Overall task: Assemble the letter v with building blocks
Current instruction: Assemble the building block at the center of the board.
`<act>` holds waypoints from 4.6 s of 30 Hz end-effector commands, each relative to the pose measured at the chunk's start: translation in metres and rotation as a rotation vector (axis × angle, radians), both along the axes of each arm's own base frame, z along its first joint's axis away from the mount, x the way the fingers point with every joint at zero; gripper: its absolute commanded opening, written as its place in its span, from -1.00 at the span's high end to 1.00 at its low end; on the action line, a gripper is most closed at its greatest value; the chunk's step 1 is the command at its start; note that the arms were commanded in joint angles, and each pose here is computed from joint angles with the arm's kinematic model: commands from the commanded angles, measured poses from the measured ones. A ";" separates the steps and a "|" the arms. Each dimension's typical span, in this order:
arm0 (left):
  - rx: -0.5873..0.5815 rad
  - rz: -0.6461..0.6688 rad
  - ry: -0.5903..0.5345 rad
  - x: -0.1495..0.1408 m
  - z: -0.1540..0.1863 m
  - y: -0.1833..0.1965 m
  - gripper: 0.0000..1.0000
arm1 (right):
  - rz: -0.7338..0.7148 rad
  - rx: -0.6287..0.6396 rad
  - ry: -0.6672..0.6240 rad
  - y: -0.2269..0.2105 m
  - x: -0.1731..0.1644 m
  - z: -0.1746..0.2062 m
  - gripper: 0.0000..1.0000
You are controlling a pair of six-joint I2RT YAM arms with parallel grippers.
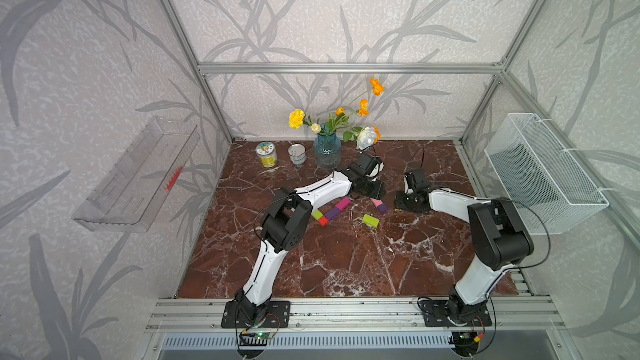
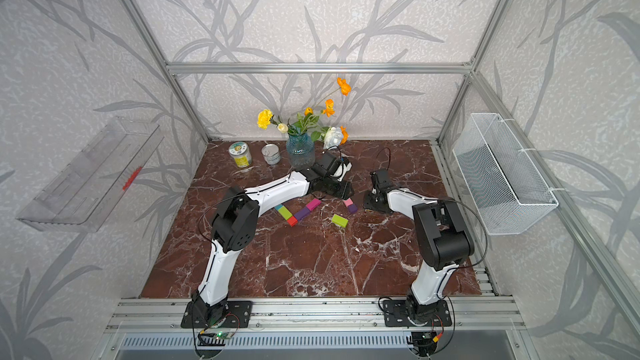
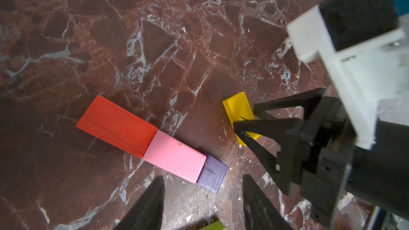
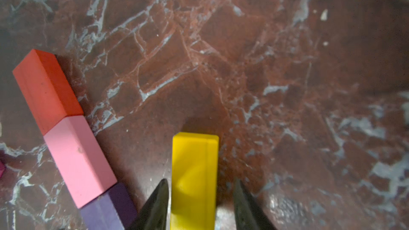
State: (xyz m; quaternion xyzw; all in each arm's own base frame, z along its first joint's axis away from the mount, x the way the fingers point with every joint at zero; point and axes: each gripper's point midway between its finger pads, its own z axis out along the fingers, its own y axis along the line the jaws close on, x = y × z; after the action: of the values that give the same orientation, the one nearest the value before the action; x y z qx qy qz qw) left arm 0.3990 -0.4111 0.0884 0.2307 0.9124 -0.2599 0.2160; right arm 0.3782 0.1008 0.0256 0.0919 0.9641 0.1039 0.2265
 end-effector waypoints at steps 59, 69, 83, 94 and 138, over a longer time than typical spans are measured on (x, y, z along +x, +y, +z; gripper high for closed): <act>0.274 -0.193 -0.084 0.006 -0.059 -0.062 0.62 | -0.021 0.347 0.069 0.014 -0.020 -0.027 1.00; 0.299 -0.173 -0.097 0.012 -0.060 -0.056 0.64 | -0.016 0.353 0.068 0.017 -0.021 -0.026 1.00; 0.295 -0.158 -0.109 0.019 -0.059 -0.053 0.72 | -0.010 0.361 0.071 0.021 -0.022 -0.028 1.00; 0.270 -0.125 -0.159 0.033 -0.041 -0.053 0.74 | 0.004 0.267 0.004 0.008 -0.016 0.003 1.00; 0.223 -0.098 -0.117 -0.058 -0.026 0.039 1.00 | 0.024 0.288 0.038 0.001 0.054 -0.004 1.00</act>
State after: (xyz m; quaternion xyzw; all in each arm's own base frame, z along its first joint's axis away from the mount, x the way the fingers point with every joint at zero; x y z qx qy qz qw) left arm 0.3353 -0.3656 0.0657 0.3183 0.9078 -0.1454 0.2312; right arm 0.4424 0.1024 0.0185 0.1155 0.9428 0.2416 0.1987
